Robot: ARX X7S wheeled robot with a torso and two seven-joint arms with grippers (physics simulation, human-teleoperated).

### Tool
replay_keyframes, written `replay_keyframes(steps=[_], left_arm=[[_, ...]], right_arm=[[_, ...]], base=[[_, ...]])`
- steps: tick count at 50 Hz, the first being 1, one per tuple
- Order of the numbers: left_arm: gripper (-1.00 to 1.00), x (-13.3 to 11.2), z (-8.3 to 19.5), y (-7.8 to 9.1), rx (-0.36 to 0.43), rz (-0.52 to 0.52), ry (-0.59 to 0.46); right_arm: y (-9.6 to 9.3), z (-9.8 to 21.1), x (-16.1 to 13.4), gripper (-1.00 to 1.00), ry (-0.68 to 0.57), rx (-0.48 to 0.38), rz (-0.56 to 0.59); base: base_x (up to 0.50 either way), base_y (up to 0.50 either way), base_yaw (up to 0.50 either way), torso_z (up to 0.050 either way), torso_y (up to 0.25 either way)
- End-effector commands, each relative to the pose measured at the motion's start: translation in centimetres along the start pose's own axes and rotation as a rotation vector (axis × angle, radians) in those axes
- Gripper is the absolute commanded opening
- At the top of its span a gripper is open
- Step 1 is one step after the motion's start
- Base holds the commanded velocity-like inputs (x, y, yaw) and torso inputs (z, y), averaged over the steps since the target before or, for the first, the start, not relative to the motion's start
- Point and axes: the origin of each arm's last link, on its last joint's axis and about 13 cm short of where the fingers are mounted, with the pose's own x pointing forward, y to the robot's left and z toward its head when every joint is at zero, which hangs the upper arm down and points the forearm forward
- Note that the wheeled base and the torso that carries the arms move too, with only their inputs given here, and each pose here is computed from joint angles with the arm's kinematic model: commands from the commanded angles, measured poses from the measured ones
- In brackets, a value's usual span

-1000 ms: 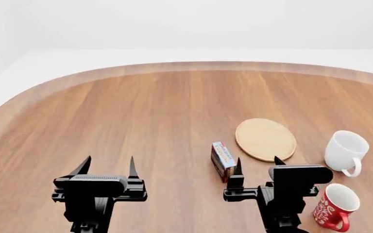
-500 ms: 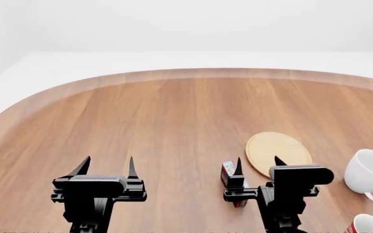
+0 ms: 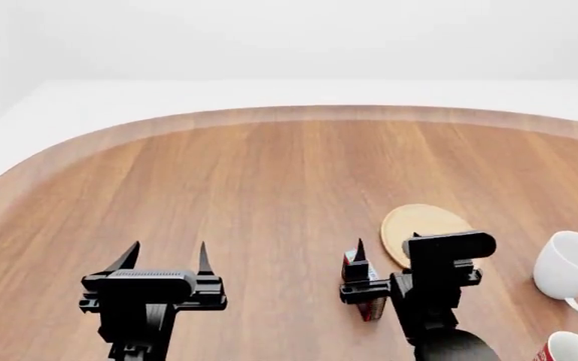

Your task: Put the chocolate pudding to the left of the plate.

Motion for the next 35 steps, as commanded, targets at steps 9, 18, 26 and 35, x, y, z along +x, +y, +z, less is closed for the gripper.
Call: replay_keyframes(steps=[9,18,26,35], left_arm=[[1.00,0.1,-0.1,0.2,-0.002,0.009,0.006],[1.00,0.1,0.1,0.2,0.004,0.011,0.009],[1.00,0.1,0.2,0.2,0.007,0.014,0.008],[1.00,0.2,0.2,0.2,0.009,0.012,0.010]], right_arm=[[-1.4,3.8,3.3,1.00,0.267,-0.136,0.143],[-2.3,5.6,3.7,1.00,0.417,-0.180,0.266],[-2.9,6.8,4.3,1.00,0.517,-0.196,0.345],[-3.4,7.5,4.8,1.00,0.609,-0.234,0.386]], base=[[0.00,0.00,0.00,0.000,0.000],[0.00,0.00,0.00,0.000,0.000],[0.00,0.00,0.00,0.000,0.000],[0.00,0.00,0.00,0.000,0.000]])
